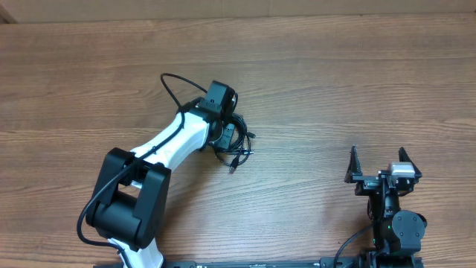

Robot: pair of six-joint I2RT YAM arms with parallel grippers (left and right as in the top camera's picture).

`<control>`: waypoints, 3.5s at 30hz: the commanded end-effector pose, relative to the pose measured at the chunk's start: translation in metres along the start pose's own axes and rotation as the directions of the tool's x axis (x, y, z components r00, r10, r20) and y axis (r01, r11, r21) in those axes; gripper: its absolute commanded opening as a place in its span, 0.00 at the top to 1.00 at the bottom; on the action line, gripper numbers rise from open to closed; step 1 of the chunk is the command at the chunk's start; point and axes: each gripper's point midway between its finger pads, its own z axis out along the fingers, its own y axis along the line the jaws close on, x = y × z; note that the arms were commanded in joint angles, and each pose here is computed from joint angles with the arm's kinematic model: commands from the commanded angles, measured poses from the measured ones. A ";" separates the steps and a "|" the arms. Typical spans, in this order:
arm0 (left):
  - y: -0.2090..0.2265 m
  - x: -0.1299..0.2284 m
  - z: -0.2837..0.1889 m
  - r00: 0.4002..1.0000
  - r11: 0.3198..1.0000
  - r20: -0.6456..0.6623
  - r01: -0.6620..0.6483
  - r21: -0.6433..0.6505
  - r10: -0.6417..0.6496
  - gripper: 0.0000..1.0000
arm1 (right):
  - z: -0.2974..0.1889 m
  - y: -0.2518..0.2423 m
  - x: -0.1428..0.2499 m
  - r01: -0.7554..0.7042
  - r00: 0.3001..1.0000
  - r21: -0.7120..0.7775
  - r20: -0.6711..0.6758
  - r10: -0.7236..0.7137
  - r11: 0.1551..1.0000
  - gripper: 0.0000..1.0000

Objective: Untangle cables

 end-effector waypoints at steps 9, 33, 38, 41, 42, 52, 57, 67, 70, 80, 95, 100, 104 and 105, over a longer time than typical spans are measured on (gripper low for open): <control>-0.009 -0.033 -0.078 0.991 0.991 -0.042 0.128 0.040 -0.127 0.96 | 0.000 -0.002 0.003 0.001 1.000 0.010 -0.003 -0.001 1.000 0.00; -0.120 0.063 -0.065 0.826 0.877 -0.385 0.473 0.078 -0.411 0.47 | 0.000 -0.002 0.003 0.001 1.000 0.010 -0.003 -0.001 1.000 0.00; -0.095 0.062 -0.060 0.911 0.957 -0.320 0.287 0.045 -0.259 0.00 | 0.000 -0.002 0.003 0.001 1.000 0.010 -0.003 -0.001 1.000 0.00; -0.059 0.056 -0.057 0.933 0.964 -0.245 0.244 -0.105 -0.262 0.04 | 0.000 -0.002 0.003 0.001 1.000 0.010 -0.003 -0.001 1.000 0.00; -0.046 0.053 -0.056 0.939 0.959 -0.216 0.237 -0.159 -0.268 0.05 | 0.000 -0.002 0.003 0.001 1.000 0.010 -0.003 -0.001 1.000 0.00; -0.062 0.055 -0.049 0.865 0.894 -0.227 0.428 -0.131 -0.448 0.50 | 0.000 -0.002 0.003 0.001 1.000 0.010 -0.003 -0.001 1.000 0.00; -0.077 0.052 -0.039 0.866 0.887 -0.192 0.451 -0.100 -0.462 0.50 | 0.000 -0.002 0.003 0.001 1.000 0.010 -0.003 -0.001 1.000 0.00; -0.072 0.074 -0.012 0.855 0.871 -0.167 0.474 -0.133 -0.491 0.66 | 0.000 -0.002 0.003 0.001 1.000 0.010 -0.003 -0.001 1.000 0.00; -0.072 0.074 -0.012 0.854 0.869 -0.167 0.476 -0.133 -0.493 0.76 | 0.000 -0.002 0.003 0.001 1.000 0.010 -0.003 -0.001 1.000 0.00; -0.098 0.090 -0.019 0.805 0.857 -0.318 0.512 -0.050 -0.500 0.96 | 0.000 -0.002 0.003 0.001 1.000 0.010 -0.003 -0.001 1.000 0.00; -0.147 0.111 -0.033 0.533 0.640 -0.461 0.761 -0.106 -0.710 0.73 | 0.000 -0.002 0.003 0.001 1.000 0.010 -0.003 -0.001 1.000 0.00; -0.138 0.107 -0.029 0.593 0.684 -0.425 0.723 -0.092 -0.684 0.83 | 0.000 -0.002 0.003 0.001 1.000 0.010 -0.003 -0.001 1.000 0.00; -0.116 0.096 -0.023 0.703 0.770 -0.367 0.635 -0.062 -0.609 0.83 | 0.000 -0.002 0.003 0.001 1.000 0.010 -0.003 -0.001 1.000 0.00; -0.111 0.092 -0.023 0.719 0.783 -0.365 0.620 -0.048 -0.591 0.83 | 0.000 -0.002 0.003 0.001 1.000 0.010 -0.003 -0.001 1.000 0.00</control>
